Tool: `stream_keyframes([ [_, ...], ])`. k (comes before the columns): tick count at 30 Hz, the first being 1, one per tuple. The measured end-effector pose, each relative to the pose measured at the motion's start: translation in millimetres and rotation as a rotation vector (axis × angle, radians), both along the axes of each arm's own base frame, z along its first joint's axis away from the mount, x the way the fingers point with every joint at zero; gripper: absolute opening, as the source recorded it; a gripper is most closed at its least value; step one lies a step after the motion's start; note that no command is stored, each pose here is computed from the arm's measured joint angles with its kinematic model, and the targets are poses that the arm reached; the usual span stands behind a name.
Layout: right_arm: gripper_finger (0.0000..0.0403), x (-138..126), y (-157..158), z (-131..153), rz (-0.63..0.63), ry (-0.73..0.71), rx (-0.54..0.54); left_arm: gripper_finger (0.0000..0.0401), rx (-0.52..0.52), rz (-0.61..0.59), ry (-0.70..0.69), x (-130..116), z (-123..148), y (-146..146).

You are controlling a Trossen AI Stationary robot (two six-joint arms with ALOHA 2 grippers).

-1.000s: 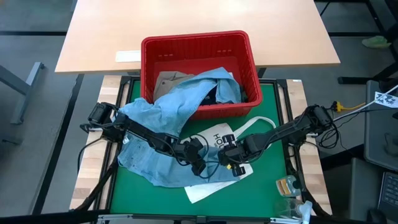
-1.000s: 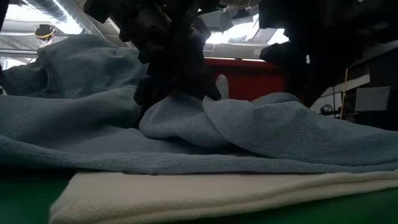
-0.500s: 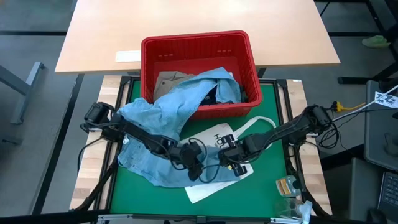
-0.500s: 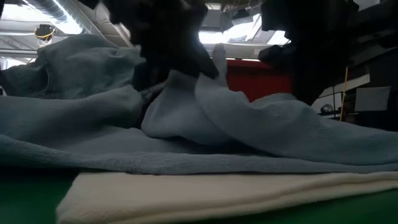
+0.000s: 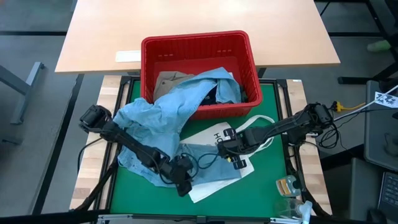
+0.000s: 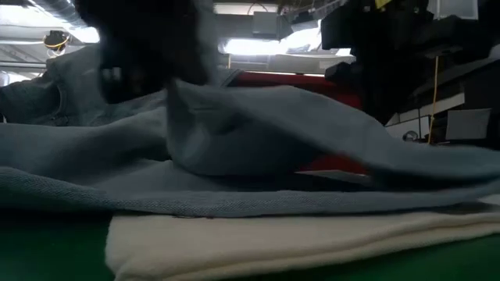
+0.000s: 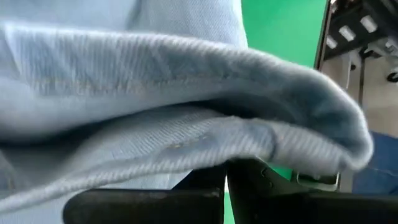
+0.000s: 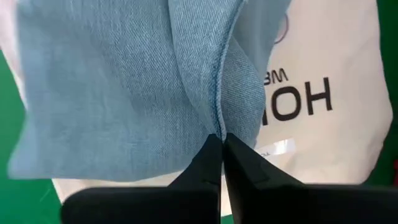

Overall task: Fold Laundry from Bin
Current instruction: Fold the blue jeans

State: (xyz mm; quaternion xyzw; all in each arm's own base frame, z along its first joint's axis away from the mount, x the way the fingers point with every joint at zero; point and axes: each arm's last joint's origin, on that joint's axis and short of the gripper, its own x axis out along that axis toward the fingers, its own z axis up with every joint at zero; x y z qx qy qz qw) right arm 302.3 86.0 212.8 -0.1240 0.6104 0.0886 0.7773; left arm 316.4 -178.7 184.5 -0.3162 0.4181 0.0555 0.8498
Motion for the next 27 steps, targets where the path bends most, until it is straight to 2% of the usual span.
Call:
stream_keyframes([
  [6, 0.001, 1, 0, 0, 0.007, 0.004, 0.038, 0.0005, 0.026, 0.041, 0.154, -20, -9, -9],
  [11, 0.0005, 0, 0, 0, 0.009, 0.01, 0.044, 0.003, 0.04, 0.041, 0.172, -24, -11, -11],
  [20, 0.0008, 0, 0, 0, 0.008, 0.012, 0.044, 0.0101, -0.067, -0.021, 0.252, -26, -11, -14],
  [27, 0.0008, 0, 0, 0, 0.007, 0.011, 0.045, 0.0104, -0.161, -0.11, 0.32, -30, -11, -20],
])
